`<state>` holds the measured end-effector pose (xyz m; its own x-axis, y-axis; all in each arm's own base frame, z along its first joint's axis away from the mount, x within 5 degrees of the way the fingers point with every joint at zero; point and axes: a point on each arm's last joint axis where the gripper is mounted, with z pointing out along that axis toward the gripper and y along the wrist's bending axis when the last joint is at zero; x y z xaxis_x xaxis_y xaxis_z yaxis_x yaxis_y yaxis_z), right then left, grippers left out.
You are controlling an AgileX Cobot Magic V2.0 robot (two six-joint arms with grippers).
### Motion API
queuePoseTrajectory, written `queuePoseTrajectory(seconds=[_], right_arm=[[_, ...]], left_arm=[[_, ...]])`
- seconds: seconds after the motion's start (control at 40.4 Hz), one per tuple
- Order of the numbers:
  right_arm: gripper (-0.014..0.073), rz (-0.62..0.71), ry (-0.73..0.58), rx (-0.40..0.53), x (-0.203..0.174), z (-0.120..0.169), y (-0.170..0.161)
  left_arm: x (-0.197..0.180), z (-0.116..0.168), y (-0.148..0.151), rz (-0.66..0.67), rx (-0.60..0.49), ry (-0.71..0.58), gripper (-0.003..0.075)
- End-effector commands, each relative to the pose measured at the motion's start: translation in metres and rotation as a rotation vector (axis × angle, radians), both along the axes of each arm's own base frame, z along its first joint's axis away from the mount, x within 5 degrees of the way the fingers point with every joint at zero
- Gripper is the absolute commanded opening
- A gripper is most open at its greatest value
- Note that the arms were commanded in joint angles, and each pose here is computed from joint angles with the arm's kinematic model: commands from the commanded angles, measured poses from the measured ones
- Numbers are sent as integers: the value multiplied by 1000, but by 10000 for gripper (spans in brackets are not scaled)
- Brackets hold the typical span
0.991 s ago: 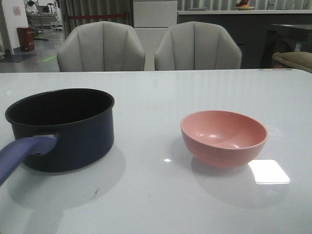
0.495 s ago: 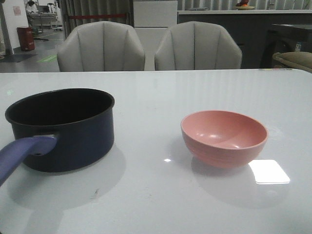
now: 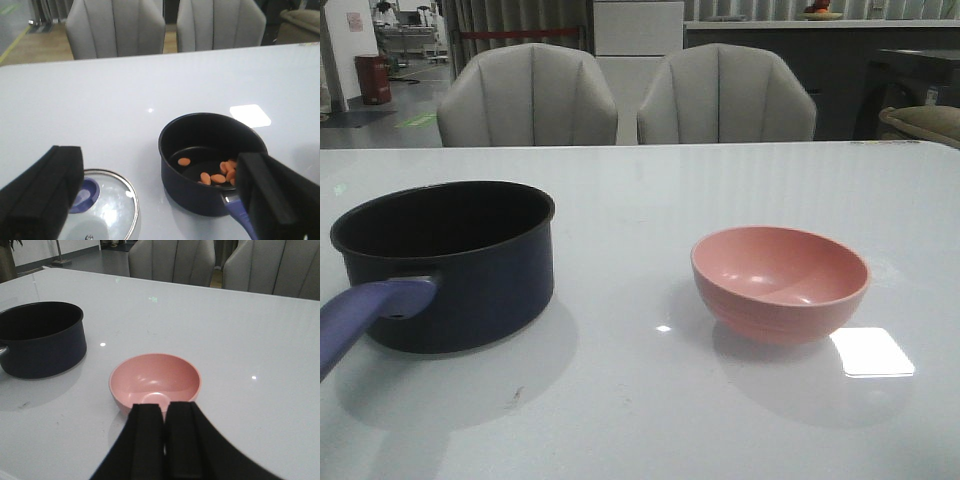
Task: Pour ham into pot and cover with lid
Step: 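Grasp the purple knob of the glass lid with the left gripper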
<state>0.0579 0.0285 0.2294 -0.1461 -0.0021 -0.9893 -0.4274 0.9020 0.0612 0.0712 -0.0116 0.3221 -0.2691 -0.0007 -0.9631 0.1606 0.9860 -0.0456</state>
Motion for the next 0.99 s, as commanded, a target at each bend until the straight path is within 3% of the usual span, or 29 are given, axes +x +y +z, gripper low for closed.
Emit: queuePoseTrajectory(seconds=[0.0,0.149,0.446,0.619,0.718,0.842,0.966], right_arm=[[147,-5,-100,35,1,17,0],[147,-5,-100,35,1,17,0],[147,-5,-100,35,1,17,0],[147,-5,-100,35,1,17,0],[147,-5,-100,35,1,17,0],[147,-5,-100,35,1,17,0],[147,-5,-100,35,1,17,0]], left_arm=[[18,18,-1,50,-48,18,659],[45,15,-1,144,-73,134,659],[96,-11,-11,206,-74,371,659],[122,-12,8,345,-106,438,659],[138,-20,21,406,-68,525,659],[158,-27,27,396,-32,657,659],[182,-30,31,397,-65,746,659]])
